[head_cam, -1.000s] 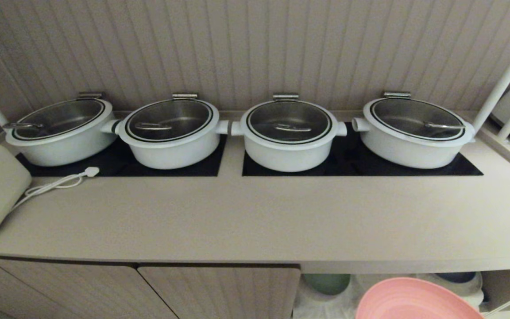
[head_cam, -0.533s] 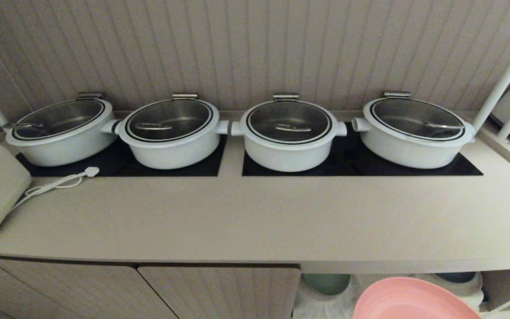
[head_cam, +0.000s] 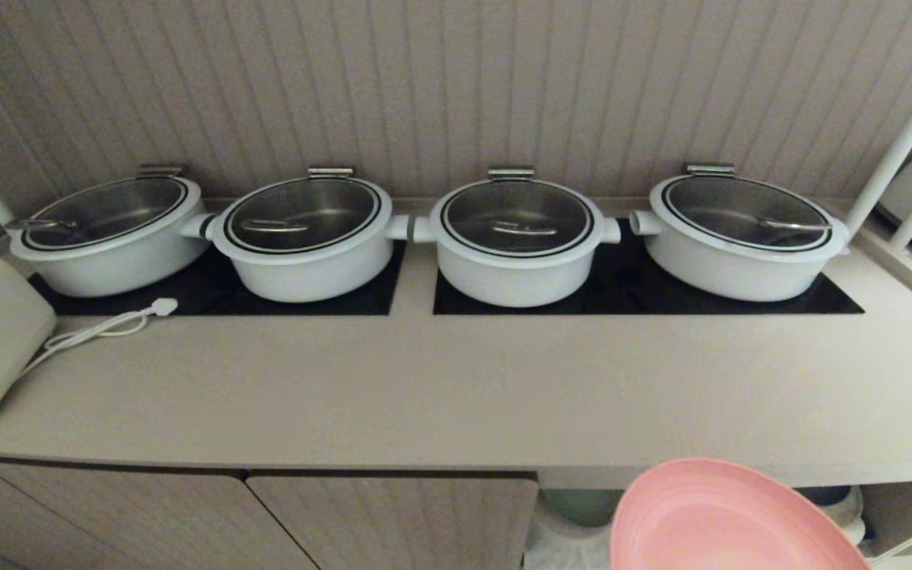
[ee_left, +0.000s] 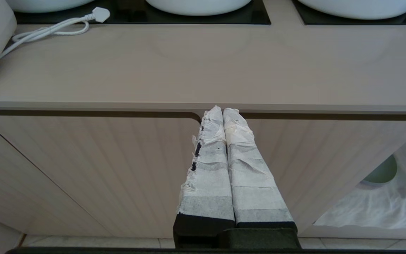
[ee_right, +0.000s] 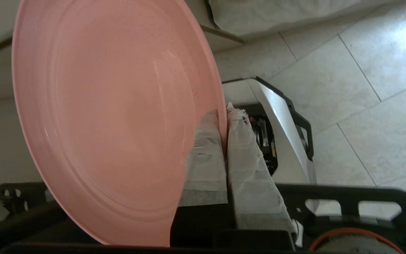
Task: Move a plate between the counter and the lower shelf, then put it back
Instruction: Put the plate
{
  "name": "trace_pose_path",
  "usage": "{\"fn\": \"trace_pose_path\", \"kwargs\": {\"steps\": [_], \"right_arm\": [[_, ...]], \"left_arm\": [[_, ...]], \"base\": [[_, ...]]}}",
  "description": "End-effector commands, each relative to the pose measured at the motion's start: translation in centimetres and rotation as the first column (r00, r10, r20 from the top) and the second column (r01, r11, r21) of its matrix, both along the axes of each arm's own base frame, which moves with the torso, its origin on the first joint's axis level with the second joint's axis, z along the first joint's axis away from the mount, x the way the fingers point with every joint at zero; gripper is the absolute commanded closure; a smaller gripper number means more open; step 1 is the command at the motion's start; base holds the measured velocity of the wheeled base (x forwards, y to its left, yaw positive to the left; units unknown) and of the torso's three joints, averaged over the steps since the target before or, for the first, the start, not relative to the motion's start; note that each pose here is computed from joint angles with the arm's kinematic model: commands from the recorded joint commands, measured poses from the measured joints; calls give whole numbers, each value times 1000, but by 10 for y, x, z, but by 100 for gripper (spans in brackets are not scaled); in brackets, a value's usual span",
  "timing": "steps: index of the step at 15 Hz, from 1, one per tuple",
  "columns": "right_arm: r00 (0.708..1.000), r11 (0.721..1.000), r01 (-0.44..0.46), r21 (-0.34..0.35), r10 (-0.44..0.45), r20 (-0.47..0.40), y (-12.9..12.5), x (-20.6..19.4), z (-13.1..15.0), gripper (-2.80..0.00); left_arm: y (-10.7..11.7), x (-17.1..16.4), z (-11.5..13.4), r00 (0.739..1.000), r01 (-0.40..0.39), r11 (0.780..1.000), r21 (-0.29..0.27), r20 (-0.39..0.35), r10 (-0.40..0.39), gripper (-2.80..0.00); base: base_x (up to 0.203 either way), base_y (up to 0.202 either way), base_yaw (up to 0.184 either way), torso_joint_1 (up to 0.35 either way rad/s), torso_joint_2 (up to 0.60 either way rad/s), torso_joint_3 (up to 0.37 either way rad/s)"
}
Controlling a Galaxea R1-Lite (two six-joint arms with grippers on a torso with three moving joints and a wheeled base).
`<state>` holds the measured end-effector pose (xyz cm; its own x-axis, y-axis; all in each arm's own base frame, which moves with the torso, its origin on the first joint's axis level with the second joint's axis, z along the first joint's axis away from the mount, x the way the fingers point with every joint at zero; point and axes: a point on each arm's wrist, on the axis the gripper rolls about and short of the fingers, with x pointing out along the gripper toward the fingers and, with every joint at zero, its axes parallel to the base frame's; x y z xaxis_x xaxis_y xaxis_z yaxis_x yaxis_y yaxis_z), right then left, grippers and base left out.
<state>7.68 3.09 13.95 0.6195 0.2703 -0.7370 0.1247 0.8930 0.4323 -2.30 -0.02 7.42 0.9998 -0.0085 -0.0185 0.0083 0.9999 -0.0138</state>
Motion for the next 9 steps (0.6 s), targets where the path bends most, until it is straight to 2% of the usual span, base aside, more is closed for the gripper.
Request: {"fn": "trace_pose_path", "kwargs": {"steps": [1, 9], "right_arm": [[1000, 1000, 3, -6, -3, -22, 3, 9, 1, 0], [999, 1000, 6, -13, -7, -39, 17, 45, 6, 0]], "left_arm": [[0, 0, 0, 1000, -1, 1000, 0, 0, 1, 0], [0, 0, 0, 1000, -1, 1000, 0, 0, 1, 0]], "base": [[0, 0, 0, 0, 0, 0], [0, 0, 0, 0, 0, 0]]}}
